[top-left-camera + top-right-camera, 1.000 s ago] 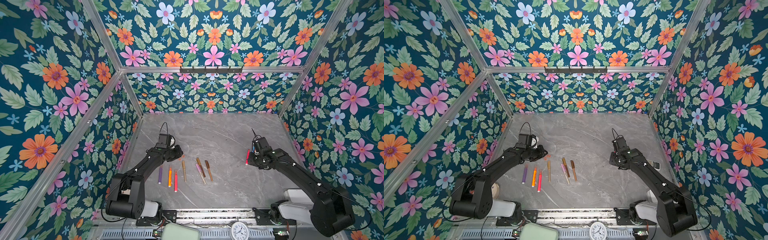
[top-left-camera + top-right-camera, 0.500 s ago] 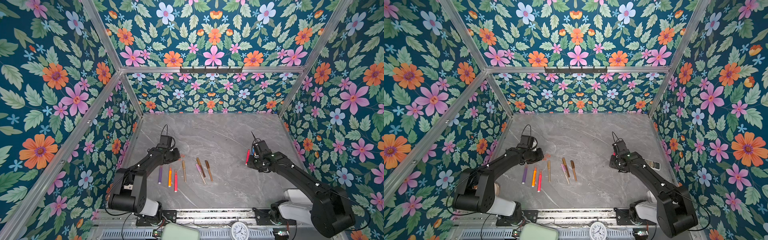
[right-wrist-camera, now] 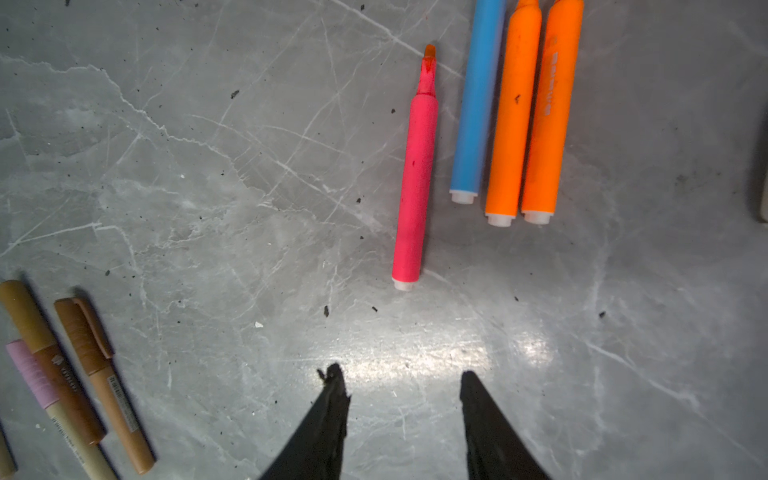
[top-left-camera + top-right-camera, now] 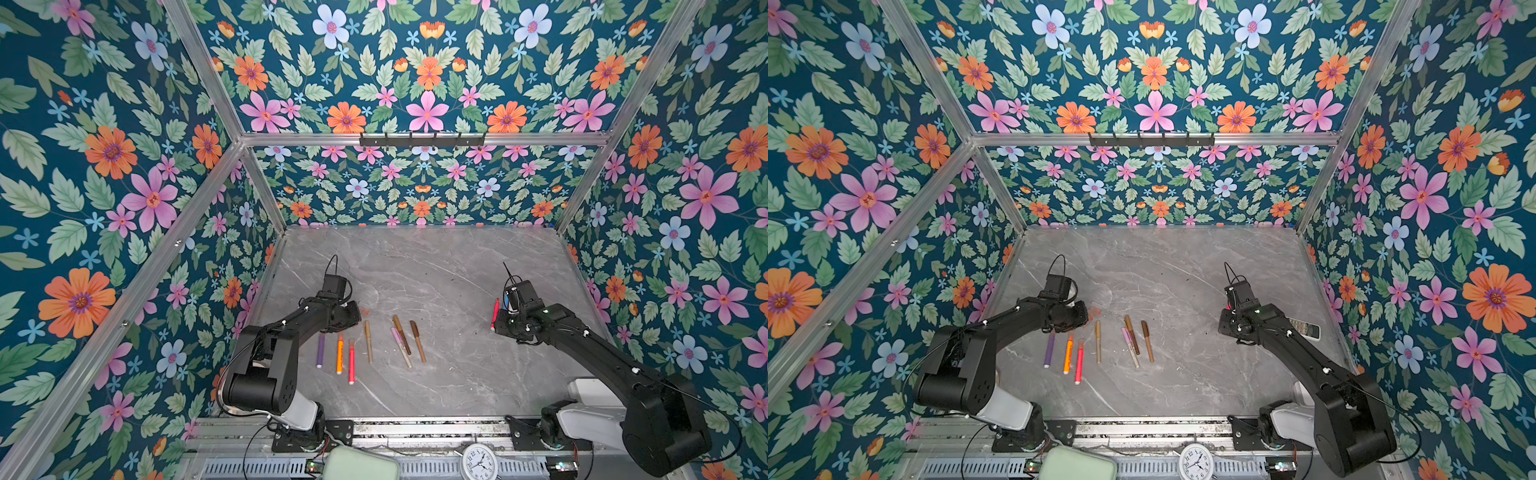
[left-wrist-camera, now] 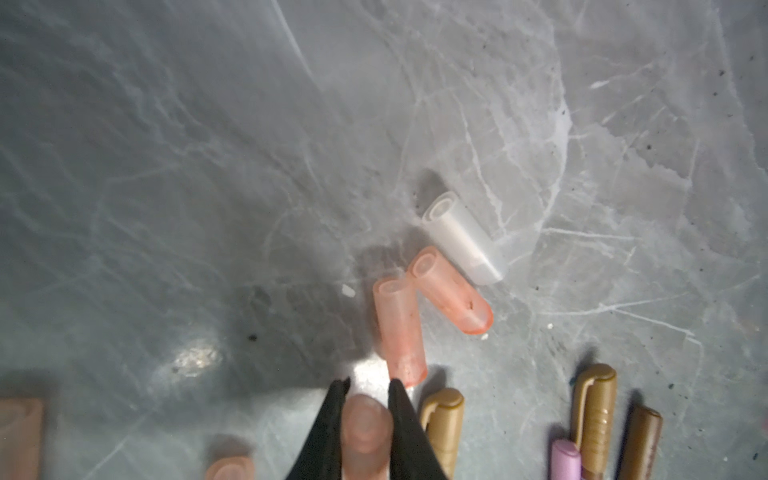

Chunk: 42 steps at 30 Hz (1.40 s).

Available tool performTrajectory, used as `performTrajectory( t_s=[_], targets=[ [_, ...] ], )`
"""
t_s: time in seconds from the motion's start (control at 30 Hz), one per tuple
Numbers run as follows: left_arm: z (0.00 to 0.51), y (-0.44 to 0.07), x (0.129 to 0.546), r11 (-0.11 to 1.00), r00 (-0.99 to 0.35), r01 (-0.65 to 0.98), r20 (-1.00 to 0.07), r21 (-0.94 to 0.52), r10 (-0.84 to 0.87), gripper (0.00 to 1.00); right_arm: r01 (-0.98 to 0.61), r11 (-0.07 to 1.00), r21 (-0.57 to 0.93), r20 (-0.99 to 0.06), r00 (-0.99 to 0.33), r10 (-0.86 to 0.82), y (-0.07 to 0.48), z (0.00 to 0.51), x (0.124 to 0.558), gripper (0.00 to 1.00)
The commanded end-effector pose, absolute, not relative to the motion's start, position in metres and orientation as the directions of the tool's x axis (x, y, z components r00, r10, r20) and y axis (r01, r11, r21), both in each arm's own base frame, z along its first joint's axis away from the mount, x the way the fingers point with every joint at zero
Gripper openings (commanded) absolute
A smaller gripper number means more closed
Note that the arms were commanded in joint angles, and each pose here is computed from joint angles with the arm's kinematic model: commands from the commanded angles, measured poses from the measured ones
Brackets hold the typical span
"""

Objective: Open the pen caps

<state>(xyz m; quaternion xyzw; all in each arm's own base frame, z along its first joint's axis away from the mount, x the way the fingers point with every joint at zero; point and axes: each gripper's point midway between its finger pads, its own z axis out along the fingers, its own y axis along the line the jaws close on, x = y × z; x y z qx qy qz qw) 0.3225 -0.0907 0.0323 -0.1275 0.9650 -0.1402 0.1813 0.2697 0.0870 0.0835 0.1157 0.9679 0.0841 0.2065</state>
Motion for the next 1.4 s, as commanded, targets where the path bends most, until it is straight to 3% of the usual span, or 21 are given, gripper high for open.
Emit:
performTrajectory(
  t_s=[0.0, 0.13, 0.63, 0.83, 0.97, 1.2, 1.3, 1.37],
  targets=[
    [0.037, -0.090, 0.327, 0.927, -0.892, -0.192, -0.336, -0.322, -0.301, 0.25, 0.189, 0.963, 0.194, -0.388, -0.886, 0.253, 0.084, 0.085, 0.269, 0.45],
    [0.041, -0.091, 0.330, 0.926, -0.886, -0.187, -0.349, -0.329, -0.304, 0.35, 0.188, 0.962, 0.197, -0.388, -0.887, 0.252, 0.085, 0.084, 0.269, 0.45],
    [0.064, -0.099, 0.337, 0.909, -0.868, -0.151, -0.387, -0.387, -0.310, 0.36, 0.166, 0.957, 0.238, -0.386, -0.888, 0.250, 0.092, 0.091, 0.263, 0.43],
    [0.123, -0.117, 0.343, 0.869, -0.814, -0.016, -0.499, -0.494, -0.298, 0.36, 0.052, 0.966, 0.255, -0.384, -0.911, 0.151, 0.142, 0.095, 0.256, 0.43],
    [0.162, -0.112, 0.343, 0.876, -0.754, 0.035, -0.587, -0.482, -0.293, 0.39, -0.077, 0.977, 0.198, -0.383, -0.924, 0.005, 0.201, 0.093, 0.247, 0.43],
    [0.126, -0.045, 0.318, 0.898, -0.748, -0.254, -0.516, -0.358, -0.417, 0.41, -0.251, 0.963, 0.094, -0.376, -0.905, -0.199, 0.278, 0.090, 0.238, 0.43],
    [0.108, -0.023, 0.305, 0.854, -0.722, -0.359, -0.468, -0.377, -0.510, 0.52, -0.267, 0.955, 0.131, -0.375, -0.905, -0.202, 0.289, 0.086, 0.239, 0.43],
    [0.094, -0.012, 0.296, 0.832, -0.712, -0.409, -0.439, -0.375, -0.548, 0.67, -0.278, 0.950, 0.140, -0.375, -0.903, -0.209, 0.292, 0.084, 0.238, 0.43]
  ],
)
